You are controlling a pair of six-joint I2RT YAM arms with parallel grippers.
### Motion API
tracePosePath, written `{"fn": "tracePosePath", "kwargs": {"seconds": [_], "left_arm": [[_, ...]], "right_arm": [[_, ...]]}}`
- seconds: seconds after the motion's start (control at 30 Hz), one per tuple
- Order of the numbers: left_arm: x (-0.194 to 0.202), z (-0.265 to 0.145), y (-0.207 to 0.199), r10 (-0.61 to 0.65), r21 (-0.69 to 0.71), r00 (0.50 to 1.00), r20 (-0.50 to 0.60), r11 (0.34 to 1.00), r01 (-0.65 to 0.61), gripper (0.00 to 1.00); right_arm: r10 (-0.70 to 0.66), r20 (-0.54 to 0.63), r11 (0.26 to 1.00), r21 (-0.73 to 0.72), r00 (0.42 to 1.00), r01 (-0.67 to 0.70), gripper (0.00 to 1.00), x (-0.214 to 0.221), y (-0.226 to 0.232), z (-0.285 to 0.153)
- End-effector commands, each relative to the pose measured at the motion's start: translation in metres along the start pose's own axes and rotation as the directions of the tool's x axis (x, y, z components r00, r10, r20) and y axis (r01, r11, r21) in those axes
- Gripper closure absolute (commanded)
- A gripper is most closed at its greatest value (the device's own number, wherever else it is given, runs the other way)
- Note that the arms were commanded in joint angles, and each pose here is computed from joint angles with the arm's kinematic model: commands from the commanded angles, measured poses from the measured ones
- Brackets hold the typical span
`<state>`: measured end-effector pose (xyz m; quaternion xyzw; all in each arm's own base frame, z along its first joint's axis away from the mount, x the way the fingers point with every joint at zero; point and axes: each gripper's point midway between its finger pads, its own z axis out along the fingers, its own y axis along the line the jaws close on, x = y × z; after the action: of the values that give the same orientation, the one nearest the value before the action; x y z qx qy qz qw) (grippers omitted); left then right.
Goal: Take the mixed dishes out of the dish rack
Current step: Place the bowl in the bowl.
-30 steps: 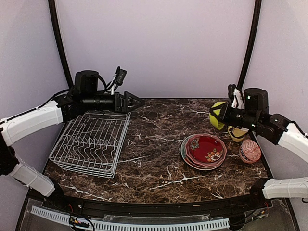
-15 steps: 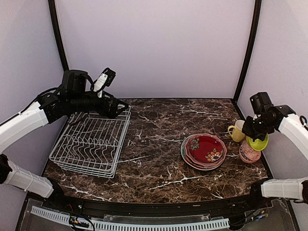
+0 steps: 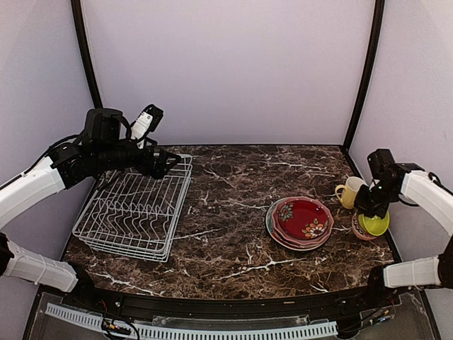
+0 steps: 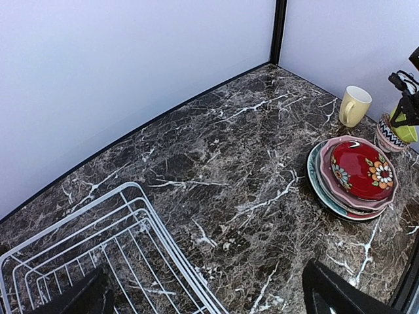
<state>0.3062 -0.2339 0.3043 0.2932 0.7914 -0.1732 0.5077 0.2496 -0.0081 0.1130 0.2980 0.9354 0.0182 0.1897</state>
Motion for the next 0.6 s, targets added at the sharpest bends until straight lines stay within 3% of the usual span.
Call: {"fn": "tracePosePath", "kwargs": {"seconds": [0.0,0.13,0.27,0.43,0.57], "left_arm": [[0.006,0.001,0.003,0.014,-0.016,1.0,-0.014,1.0,-0.014,0.01],[0.006,0.001,0.004,0.016,-0.02,1.0,-0.011,1.0,-0.016,0.01],[0.007,0.0,0.005,0.018,-0.03,1.0,-0.006,0.999,-0.018,0.01],[0.0,-0.009,0.014,0.025,-0.081,0.999,0.032,0.996,-0.023,0.01],[-0.019,-0.03,0.025,0.018,-0.149,0.993,0.116,0.989,0.0,0.01]], "right_arm": [[0.018,0.044,1.0,0.01,0.999,-0.018,0.96,-0.005,-0.006,0.002],[0.029,0.056,0.999,-0.016,0.998,-0.028,0.89,-0.004,-0.006,0.004],[0.03,0.09,0.999,-0.045,0.996,-0.026,0.58,-0.008,-0.003,-0.004],[0.002,0.184,0.993,-0.115,0.983,0.019,0.35,-0.025,0.007,-0.039],[-0.086,0.359,0.924,-0.32,0.93,0.209,0.16,-0.045,0.046,-0.104]]}}
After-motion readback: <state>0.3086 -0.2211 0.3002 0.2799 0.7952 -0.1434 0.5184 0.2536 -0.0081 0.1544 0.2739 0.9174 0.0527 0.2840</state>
